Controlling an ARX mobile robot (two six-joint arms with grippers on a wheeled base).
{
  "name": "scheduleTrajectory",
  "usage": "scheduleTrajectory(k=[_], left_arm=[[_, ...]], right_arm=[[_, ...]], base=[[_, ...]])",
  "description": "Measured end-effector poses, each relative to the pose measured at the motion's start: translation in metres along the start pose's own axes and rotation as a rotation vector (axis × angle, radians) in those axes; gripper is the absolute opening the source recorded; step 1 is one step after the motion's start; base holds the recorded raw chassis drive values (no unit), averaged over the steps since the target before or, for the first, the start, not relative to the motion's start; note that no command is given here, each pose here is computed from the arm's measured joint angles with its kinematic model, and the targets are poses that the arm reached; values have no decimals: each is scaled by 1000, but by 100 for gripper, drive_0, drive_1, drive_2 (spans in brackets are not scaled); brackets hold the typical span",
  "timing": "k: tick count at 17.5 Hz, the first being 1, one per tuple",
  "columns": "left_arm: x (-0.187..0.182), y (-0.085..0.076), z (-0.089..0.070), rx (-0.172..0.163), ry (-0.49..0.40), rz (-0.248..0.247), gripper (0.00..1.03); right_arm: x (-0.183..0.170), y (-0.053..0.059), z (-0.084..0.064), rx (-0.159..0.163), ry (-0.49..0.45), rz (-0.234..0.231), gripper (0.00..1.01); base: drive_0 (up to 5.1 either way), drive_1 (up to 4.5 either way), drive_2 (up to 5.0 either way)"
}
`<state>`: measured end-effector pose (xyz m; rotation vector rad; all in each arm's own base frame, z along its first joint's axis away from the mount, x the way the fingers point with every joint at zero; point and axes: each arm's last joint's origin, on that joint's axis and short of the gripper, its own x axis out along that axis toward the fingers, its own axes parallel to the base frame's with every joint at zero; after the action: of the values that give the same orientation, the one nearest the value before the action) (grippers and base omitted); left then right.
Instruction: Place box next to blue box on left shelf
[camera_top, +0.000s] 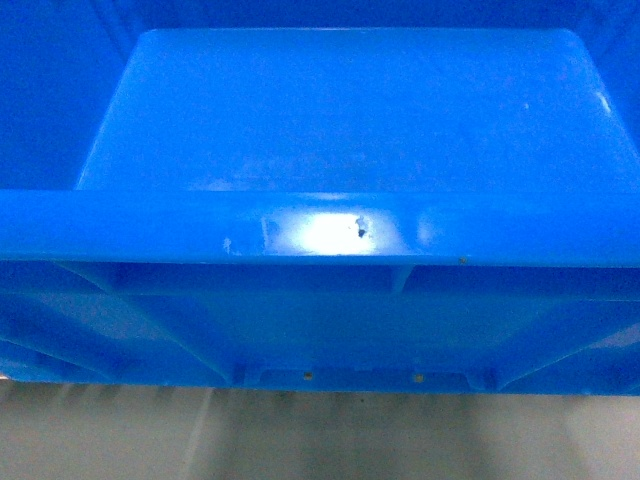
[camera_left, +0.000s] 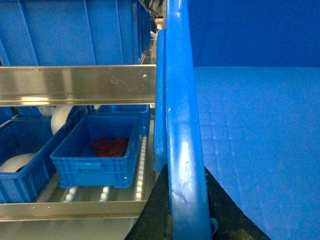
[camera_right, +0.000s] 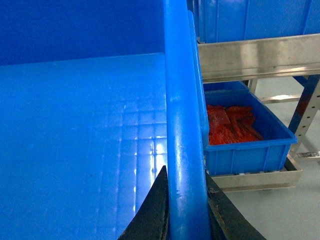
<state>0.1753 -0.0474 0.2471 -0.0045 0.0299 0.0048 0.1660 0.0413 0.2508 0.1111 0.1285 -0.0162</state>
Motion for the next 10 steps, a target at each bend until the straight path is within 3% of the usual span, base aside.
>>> scheduleTrajectory(k=[10], left_arm=[[0, 0, 0, 0, 1, 0, 8]], right_arm=[[0, 0, 0, 1, -1, 0, 10]], base=[[0, 0, 0]])
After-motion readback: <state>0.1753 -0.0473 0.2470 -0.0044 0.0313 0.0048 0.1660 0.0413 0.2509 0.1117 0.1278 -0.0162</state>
